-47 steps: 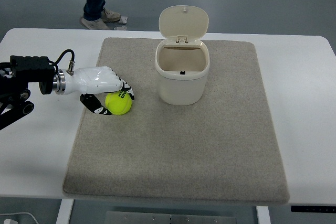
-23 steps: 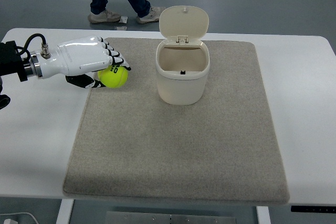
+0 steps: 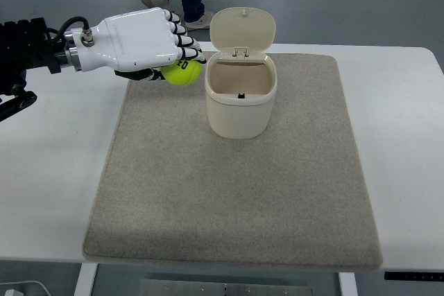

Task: Put tennis ball into box with left hand
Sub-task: 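Lift the ball with the left hand and carry it over the bin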

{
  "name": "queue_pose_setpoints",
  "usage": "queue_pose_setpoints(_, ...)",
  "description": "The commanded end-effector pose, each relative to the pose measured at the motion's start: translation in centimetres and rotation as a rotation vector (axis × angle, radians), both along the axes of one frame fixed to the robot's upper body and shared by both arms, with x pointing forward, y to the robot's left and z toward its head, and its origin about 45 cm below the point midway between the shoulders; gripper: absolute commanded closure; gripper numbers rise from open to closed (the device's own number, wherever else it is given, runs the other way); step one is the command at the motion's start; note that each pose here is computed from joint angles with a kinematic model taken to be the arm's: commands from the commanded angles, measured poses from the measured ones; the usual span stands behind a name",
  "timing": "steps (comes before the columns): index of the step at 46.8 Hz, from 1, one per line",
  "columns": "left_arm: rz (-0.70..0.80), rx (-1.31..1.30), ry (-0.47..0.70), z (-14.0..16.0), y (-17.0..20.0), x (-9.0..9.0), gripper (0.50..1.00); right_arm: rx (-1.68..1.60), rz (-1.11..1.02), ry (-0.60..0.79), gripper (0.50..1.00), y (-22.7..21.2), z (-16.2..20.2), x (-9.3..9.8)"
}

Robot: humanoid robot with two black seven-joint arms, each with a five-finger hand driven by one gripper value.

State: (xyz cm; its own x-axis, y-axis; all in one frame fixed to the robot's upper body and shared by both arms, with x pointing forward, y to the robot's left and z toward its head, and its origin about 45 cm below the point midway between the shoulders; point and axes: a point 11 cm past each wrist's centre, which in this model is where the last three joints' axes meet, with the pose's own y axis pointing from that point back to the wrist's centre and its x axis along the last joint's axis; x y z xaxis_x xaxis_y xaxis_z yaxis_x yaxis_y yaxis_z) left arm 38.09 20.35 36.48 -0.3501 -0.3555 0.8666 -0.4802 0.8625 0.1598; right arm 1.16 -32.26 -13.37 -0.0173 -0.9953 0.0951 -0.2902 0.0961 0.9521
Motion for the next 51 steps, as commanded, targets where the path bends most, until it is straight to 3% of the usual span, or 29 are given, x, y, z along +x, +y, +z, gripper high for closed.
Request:
queue_pose_setpoints(1, -0.023, 0.013, -0.020, 0.3, -1.0, 0.1, 1.000, 0.000, 0.002, 0.000, 0.562, 0.0, 0.0, 0.0)
queue_pose_setpoints(15, -0.049, -0.001, -0.015, -0.7, -4.3, 1.6, 1.000, 0.000, 0.000, 0.000, 0.562, 0.0, 0.0, 0.0)
queue_pose_setpoints(27, -0.085, -0.032, 0.007, -1.5, -7.1, 1.8, 1.000, 0.000, 0.000, 0.000, 0.562, 0.0, 0.0, 0.0)
queue_pose_setpoints(32, -0.085, -0.039, 0.013, -1.8, -7.6, 2.0, 0.832, 0.000, 0.000, 0.000, 0.562, 0.0, 0.0, 0.0)
queue_pose_setpoints(34, -0.083, -0.040, 0.016, -1.9, -7.7, 2.2, 0.791, 0.000, 0.000, 0.000, 0.562, 0.0, 0.0, 0.0)
queue_pose_setpoints(51, -0.072, -0.039, 0.019, -2.1, -7.4, 2.3, 0.727, 0.000, 0.000, 0.000, 0.562, 0.0, 0.0, 0.0)
